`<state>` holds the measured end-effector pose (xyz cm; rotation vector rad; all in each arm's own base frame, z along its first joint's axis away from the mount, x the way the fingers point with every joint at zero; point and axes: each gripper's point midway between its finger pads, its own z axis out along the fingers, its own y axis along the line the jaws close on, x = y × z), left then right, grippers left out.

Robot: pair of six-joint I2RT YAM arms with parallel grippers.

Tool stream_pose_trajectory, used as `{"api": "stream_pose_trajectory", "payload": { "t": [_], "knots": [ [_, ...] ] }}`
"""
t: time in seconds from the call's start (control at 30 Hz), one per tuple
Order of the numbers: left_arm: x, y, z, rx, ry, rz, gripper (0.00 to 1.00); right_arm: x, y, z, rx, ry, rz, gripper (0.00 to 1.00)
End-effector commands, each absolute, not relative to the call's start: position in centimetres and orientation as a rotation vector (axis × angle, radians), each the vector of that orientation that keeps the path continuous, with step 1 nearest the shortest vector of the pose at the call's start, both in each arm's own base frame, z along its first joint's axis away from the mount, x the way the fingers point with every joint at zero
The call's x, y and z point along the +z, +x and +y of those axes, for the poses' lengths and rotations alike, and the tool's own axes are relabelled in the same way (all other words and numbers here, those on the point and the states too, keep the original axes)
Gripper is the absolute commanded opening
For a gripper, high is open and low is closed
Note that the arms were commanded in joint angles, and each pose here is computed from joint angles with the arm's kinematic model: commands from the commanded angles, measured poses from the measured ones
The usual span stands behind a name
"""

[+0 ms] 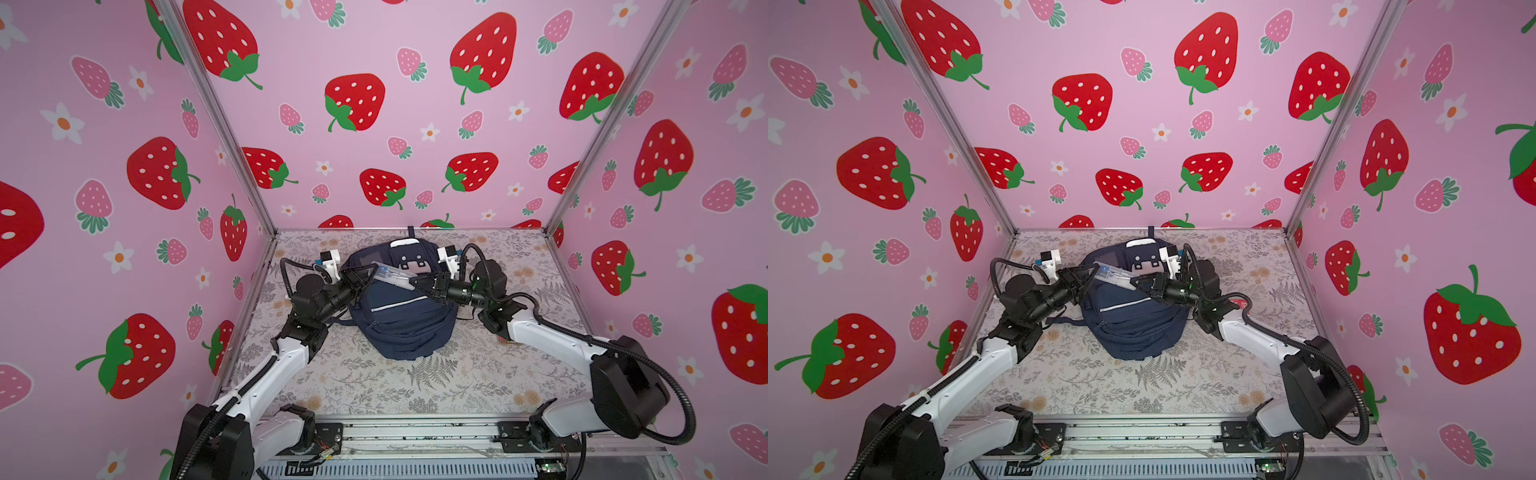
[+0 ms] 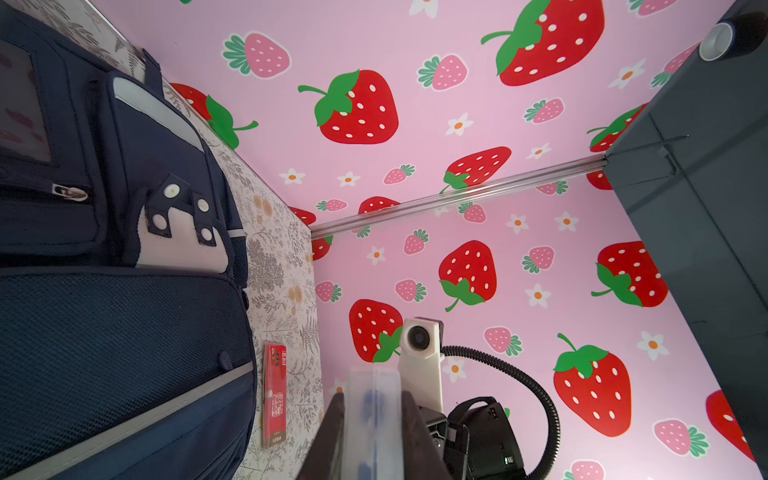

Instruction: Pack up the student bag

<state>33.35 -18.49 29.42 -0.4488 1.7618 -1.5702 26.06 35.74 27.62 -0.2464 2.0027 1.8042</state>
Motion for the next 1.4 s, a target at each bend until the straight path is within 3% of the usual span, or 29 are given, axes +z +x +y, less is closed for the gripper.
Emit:
{"api": "stream_pose_trajectory", "payload": {
  "t": [0.0,0.13,0.33,0.67,0.83,1.1,1.23,1.37],
  "knots": [
    [29.5,32.2,-19.7,-1.605,-0.371,1.777,0.23,29.6,25.5,35.4,1.798,-0.289,1.901,0.23],
    [28.4,31.9,-20.3,-1.595,-0.346,1.824,0.42,29.8,25.2,35.0,1.792,-0.288,1.891,0.16],
    [27.2,31.4,-20.7,-1.532,-0.292,1.923,0.56,30.1,25.0,34.4,1.773,-0.289,1.879,0.12],
    [24.5,29.4,-16.4,-0.797,0.043,2.306,0.61,28.6,27.0,28.1,1.472,-0.158,2.011,0.08],
    [20.6,27.9,-19.3,-0.635,0.335,2.462,0.61,27.2,27.4,23.3,1.319,-0.06,2.07,0.08],
    [16.5,28.4,-24.5,-0.131,0.8,2.521,0.68,23.5,27.5,17.6,1.197,0.093,2.166,0.07],
    [15.7,29.8,-25.1,0.053,0.839,2.504,0.63,22.7,27.0,16.9,1.191,0.107,2.183,0.07],
    [15.0,30.0,-26.2,0.082,0.888,2.486,0.61,22.2,26.7,16.5,1.178,0.116,2.196,0.06]
  ]
}}
